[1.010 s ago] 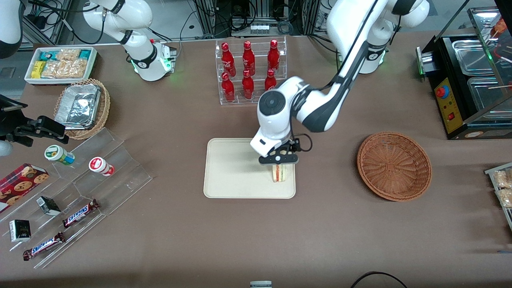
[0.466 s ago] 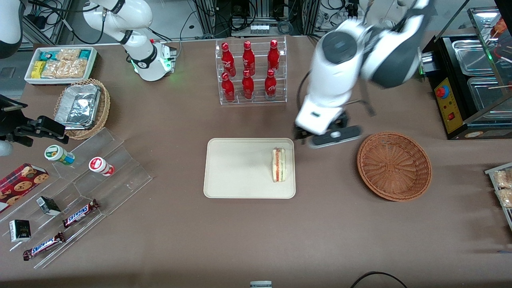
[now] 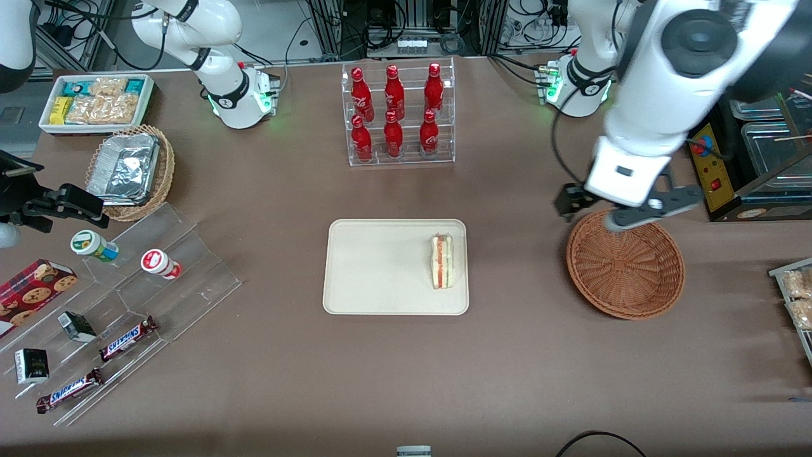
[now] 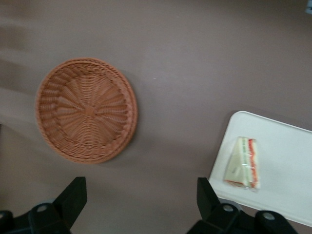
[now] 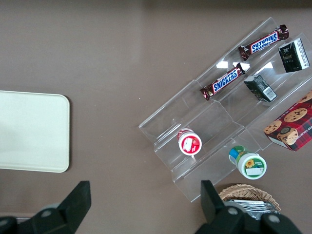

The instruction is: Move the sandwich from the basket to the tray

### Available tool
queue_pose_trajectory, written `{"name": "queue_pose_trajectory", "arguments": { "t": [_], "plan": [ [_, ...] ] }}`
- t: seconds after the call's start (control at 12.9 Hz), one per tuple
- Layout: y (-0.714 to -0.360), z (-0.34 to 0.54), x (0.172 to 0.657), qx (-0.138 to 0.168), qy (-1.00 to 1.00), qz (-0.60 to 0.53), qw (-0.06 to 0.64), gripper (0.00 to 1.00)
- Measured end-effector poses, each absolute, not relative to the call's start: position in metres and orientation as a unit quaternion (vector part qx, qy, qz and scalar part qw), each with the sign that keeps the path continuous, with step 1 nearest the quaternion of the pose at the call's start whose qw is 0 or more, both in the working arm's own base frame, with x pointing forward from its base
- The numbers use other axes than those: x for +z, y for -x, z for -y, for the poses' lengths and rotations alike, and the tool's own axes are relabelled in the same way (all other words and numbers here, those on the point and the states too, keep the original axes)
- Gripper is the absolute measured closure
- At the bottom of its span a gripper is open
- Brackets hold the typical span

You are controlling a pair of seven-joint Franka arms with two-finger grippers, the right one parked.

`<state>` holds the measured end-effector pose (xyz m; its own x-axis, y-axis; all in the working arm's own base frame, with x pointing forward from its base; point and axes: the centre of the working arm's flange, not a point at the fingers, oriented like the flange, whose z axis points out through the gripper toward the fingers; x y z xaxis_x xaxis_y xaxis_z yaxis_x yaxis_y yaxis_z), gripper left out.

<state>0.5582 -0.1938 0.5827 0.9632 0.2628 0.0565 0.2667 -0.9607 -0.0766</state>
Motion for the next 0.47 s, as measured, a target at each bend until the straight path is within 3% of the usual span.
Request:
{"name": "queue_pose_trajectory", "arguments": {
  "t": [0.47],
  "plan": [
    [-0.559, 0.092, 0.597, 0.004, 0.995, 0.096, 0.027, 0.0]
  ]
}}
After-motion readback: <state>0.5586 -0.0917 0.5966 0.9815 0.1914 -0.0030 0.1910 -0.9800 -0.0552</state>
